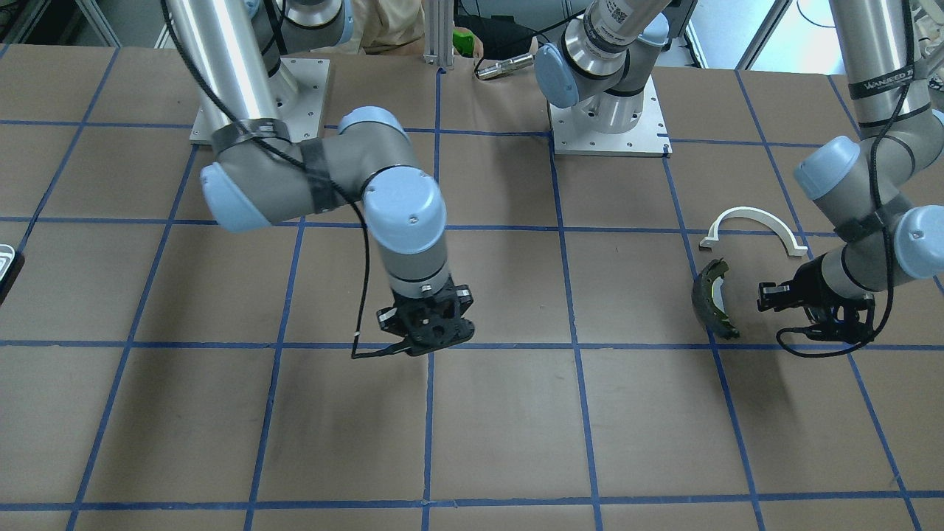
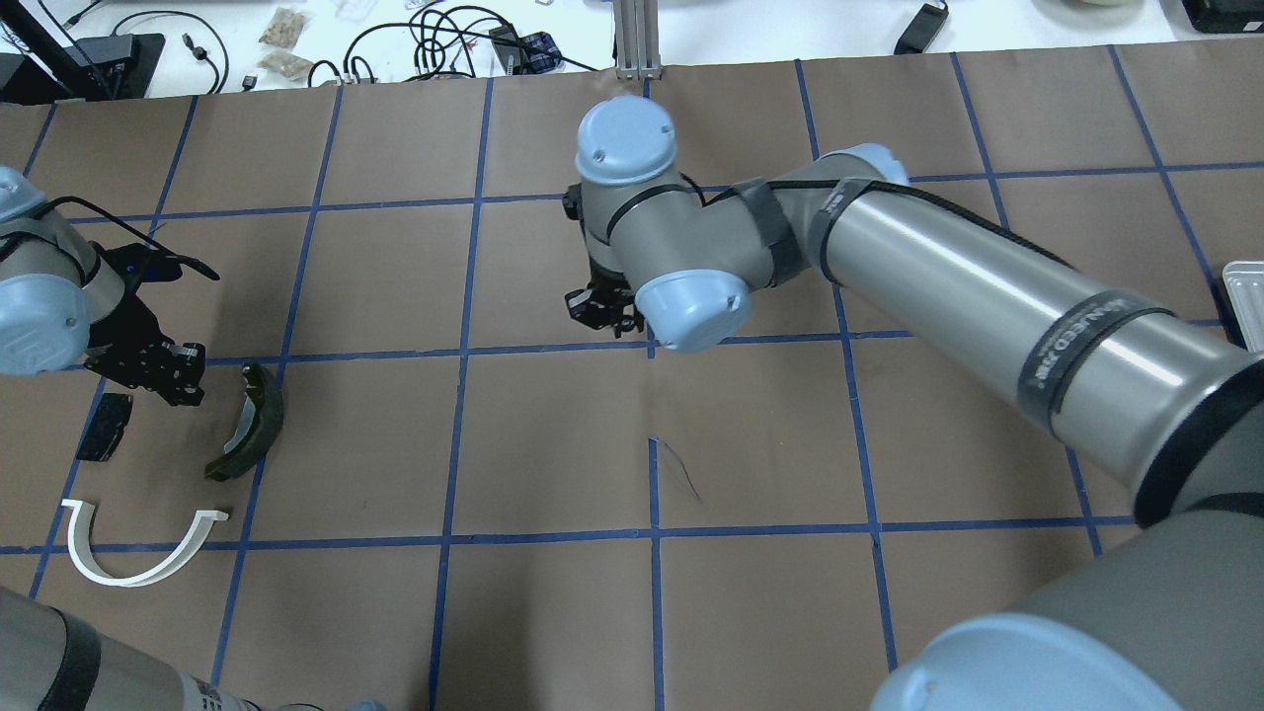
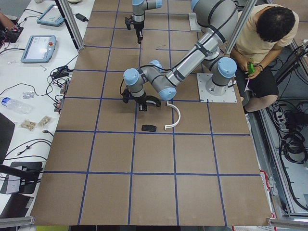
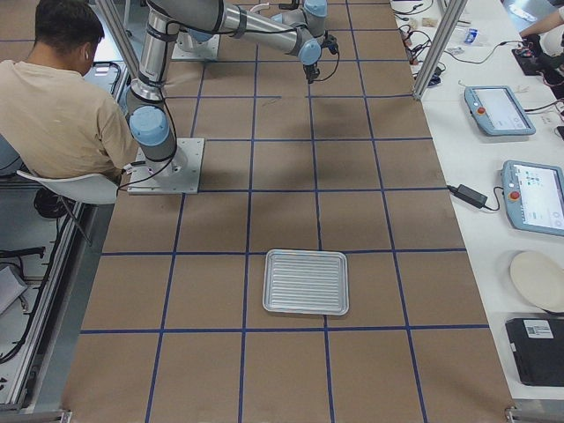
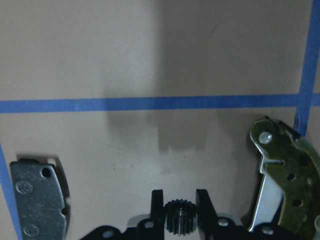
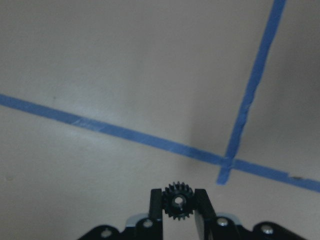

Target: Place bearing gear from tray to pile

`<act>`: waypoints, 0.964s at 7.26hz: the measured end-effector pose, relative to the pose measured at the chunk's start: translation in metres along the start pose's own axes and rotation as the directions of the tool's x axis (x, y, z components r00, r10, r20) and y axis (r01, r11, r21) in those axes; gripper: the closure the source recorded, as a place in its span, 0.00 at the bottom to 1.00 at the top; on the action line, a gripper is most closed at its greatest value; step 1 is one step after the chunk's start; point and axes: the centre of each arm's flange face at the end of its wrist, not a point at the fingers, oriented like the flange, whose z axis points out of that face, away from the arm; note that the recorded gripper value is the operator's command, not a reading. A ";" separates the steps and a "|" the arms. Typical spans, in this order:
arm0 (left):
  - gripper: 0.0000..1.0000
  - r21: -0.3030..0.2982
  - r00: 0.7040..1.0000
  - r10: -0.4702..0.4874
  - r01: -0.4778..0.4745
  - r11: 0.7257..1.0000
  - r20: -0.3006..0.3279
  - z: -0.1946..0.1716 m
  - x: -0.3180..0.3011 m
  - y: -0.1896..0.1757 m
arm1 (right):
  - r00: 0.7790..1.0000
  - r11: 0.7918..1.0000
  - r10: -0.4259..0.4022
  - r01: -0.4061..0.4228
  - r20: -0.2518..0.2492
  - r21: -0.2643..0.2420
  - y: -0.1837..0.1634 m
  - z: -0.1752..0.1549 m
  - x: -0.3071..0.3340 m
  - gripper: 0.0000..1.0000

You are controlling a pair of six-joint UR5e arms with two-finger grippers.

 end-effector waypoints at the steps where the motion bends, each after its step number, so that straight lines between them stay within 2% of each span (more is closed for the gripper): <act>1: 0.90 0.001 1.000 0.000 0.000 1.000 0.000 0.005 0.001 0.002 | 1.000 1.000 0.014 -0.014 -0.008 -0.024 0.014 0.017 -0.023 0.49; 2: 0.34 0.000 1.000 0.000 0.000 1.000 -0.002 0.007 0.002 0.002 | 1.000 0.999 0.021 -0.022 -0.015 -0.042 0.022 0.028 -0.031 0.00; 3: 0.08 0.000 1.000 0.000 0.000 1.000 -0.003 0.008 0.002 0.003 | 0.999 0.998 0.027 -0.028 -0.021 -0.047 0.024 0.031 -0.030 0.00; 4: 0.01 -0.001 1.000 -0.001 0.001 1.000 -0.004 0.008 0.002 0.003 | 0.999 0.999 0.040 -0.040 -0.027 -0.031 0.016 0.023 -0.018 0.00; 5: 0.00 0.000 1.000 -0.003 0.003 1.000 -0.002 0.006 0.002 0.003 | 0.998 0.998 0.060 -0.060 -0.027 0.004 -0.001 0.000 0.006 0.00; 6: 0.00 0.004 1.000 -0.004 0.004 1.000 0.002 0.000 0.002 0.003 | 0.996 0.995 0.090 -0.089 -0.024 0.035 -0.018 -0.035 0.042 0.00; 7: 0.00 0.013 1.000 -0.003 0.003 1.000 0.009 -0.010 0.003 0.002 | 0.992 0.991 0.126 -0.125 -0.027 0.044 -0.028 -0.073 0.087 0.00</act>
